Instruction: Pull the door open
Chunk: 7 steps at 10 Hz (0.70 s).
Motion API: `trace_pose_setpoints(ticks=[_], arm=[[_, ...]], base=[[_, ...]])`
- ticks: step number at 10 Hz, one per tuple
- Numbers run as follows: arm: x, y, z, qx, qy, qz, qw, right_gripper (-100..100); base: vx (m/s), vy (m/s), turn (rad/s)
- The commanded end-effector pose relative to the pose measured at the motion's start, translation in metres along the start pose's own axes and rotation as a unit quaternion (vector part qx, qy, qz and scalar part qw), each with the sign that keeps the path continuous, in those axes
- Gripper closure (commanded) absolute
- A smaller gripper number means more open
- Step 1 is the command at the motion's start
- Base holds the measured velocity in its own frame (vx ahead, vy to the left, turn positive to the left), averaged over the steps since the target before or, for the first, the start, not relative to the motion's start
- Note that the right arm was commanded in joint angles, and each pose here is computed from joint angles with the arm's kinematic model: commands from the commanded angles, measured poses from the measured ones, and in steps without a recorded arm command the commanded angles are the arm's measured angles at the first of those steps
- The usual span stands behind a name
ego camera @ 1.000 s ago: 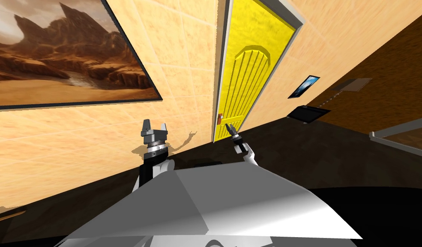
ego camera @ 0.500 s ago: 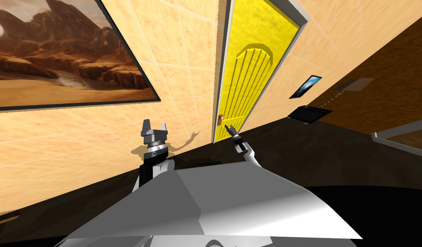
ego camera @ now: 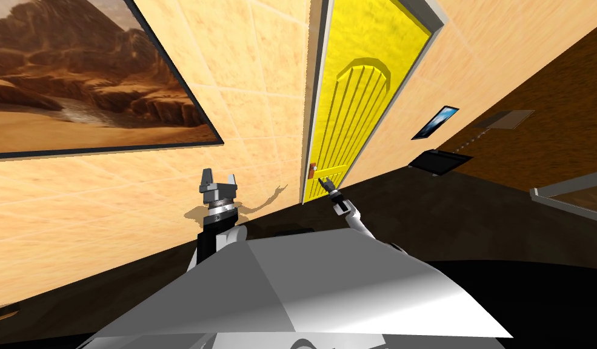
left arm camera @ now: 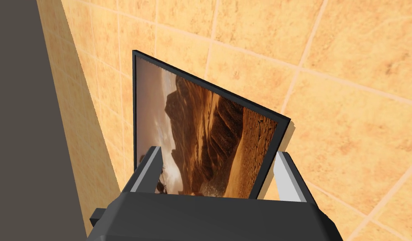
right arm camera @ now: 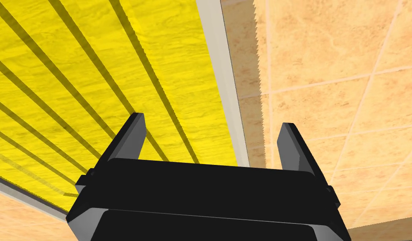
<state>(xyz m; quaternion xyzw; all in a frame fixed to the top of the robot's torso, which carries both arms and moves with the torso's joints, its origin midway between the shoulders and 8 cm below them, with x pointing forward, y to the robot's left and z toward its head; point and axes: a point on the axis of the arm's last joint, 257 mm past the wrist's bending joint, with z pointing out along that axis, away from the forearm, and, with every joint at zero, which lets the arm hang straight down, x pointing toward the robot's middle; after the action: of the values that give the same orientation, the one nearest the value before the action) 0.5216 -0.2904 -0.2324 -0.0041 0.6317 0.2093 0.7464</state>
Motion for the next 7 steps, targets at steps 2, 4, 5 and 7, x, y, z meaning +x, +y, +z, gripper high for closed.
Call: trace_pose_setpoints(ticks=[2,4,5,7], arm=[[0.013,-0.015,0.0003,0.007,0.023,-0.030,0.9992,-100],[0.021,-0.027,0.0006,0.011,0.040,-0.055,0.9977,-100],[0.025,-0.032,0.0005,0.013,0.048,-0.067,0.9966,-100],[0.033,-0.044,-0.0012,0.017,0.064,-0.086,0.9941,-100]], base=[[0.067,-0.004,0.002],[0.083,0.000,0.002],[0.078,-0.009,0.002],[0.078,0.000,0.002]])
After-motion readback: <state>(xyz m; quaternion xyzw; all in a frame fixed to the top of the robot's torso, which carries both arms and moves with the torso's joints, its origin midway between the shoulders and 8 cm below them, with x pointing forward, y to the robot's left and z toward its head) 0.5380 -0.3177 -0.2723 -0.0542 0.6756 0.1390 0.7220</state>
